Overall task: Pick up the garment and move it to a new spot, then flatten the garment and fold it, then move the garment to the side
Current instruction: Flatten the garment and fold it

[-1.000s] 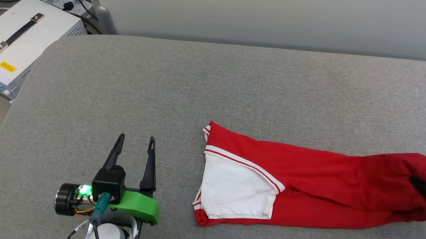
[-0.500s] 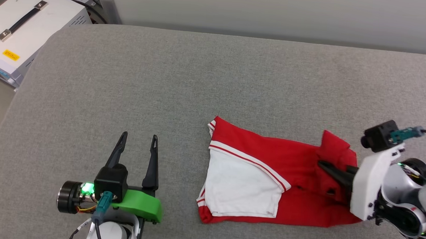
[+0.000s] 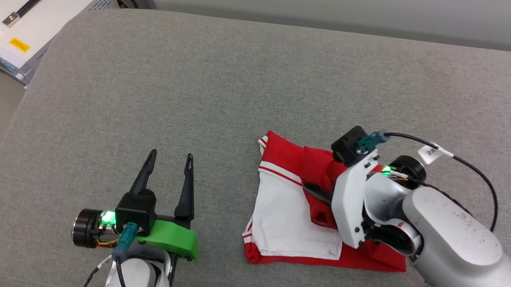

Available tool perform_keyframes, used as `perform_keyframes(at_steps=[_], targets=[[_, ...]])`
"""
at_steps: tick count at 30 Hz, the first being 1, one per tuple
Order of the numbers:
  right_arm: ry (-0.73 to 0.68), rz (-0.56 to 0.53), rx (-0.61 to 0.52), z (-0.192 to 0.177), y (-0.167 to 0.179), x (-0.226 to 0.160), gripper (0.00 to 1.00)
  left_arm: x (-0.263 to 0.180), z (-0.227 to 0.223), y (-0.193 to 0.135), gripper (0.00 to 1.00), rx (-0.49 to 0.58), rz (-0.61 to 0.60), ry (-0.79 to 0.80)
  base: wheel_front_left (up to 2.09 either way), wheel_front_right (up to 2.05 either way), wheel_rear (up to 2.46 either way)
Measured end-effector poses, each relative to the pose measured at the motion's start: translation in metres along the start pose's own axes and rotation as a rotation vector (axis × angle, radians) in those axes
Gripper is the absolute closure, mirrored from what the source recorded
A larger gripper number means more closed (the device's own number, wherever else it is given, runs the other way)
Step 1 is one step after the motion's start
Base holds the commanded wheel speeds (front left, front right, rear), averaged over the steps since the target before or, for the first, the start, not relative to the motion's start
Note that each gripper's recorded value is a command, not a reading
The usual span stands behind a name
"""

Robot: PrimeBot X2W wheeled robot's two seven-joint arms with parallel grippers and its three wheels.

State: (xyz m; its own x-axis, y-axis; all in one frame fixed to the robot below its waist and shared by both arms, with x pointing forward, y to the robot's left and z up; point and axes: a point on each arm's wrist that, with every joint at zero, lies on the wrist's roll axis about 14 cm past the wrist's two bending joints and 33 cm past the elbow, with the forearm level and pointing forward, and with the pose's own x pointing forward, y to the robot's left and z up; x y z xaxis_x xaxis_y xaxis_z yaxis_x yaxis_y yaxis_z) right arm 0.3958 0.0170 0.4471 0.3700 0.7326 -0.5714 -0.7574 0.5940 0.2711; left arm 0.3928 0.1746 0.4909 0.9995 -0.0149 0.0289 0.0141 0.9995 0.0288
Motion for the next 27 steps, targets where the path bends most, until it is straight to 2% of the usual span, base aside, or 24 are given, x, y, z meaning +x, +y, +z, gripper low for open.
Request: perform_keyframes(at_steps=[4,11,12,13,14,18,22,25,26,27], targets=[[0.064,0.004,-0.052,-0.012,0.002,0.016,1.00,0.003,0.000,0.001,0.00,-0.001,0.003,0.000,0.00,0.00,0.00],[0.132,-0.004,-0.032,-0.044,-0.001,0.030,1.00,0.004,-0.004,0.003,0.00,-0.003,0.011,0.010,0.00,0.00,0.00],[0.121,-0.005,-0.027,-0.043,-0.001,0.030,0.90,0.004,-0.004,0.003,0.00,-0.005,0.013,0.009,0.00,0.00,0.00],[0.101,-0.007,-0.026,-0.041,-0.001,0.030,0.50,0.004,-0.003,0.003,0.00,-0.005,0.013,0.008,0.00,0.00,0.00],[0.080,-0.011,-0.029,-0.037,-0.001,0.029,0.00,0.004,-0.003,0.003,0.00,-0.005,0.014,0.006,0.00,0.00,0.00],[-0.056,-0.027,-0.059,-0.011,-0.004,0.017,0.00,0.003,0.002,0.003,0.00,0.002,0.012,-0.007,0.00,0.00,0.00],[-0.249,-0.089,-0.127,0.032,-0.018,-0.014,0.00,0.001,0.010,0.003,0.00,0.008,0.012,-0.029,0.00,0.00,0.00],[-0.409,-0.182,-0.158,0.063,-0.039,-0.047,0.00,0.001,0.015,0.000,0.00,0.007,0.004,-0.043,0.00,0.00,0.00],[-0.557,-0.318,-0.199,0.085,-0.066,-0.087,0.00,0.000,0.018,-0.004,0.00,0.003,-0.008,-0.054,0.00,0.00,0.00],[-0.603,-0.368,-0.206,0.089,-0.075,-0.102,0.00,0.000,0.020,-0.006,0.00,0.002,-0.012,-0.059,0.00,0.00,0.00]])
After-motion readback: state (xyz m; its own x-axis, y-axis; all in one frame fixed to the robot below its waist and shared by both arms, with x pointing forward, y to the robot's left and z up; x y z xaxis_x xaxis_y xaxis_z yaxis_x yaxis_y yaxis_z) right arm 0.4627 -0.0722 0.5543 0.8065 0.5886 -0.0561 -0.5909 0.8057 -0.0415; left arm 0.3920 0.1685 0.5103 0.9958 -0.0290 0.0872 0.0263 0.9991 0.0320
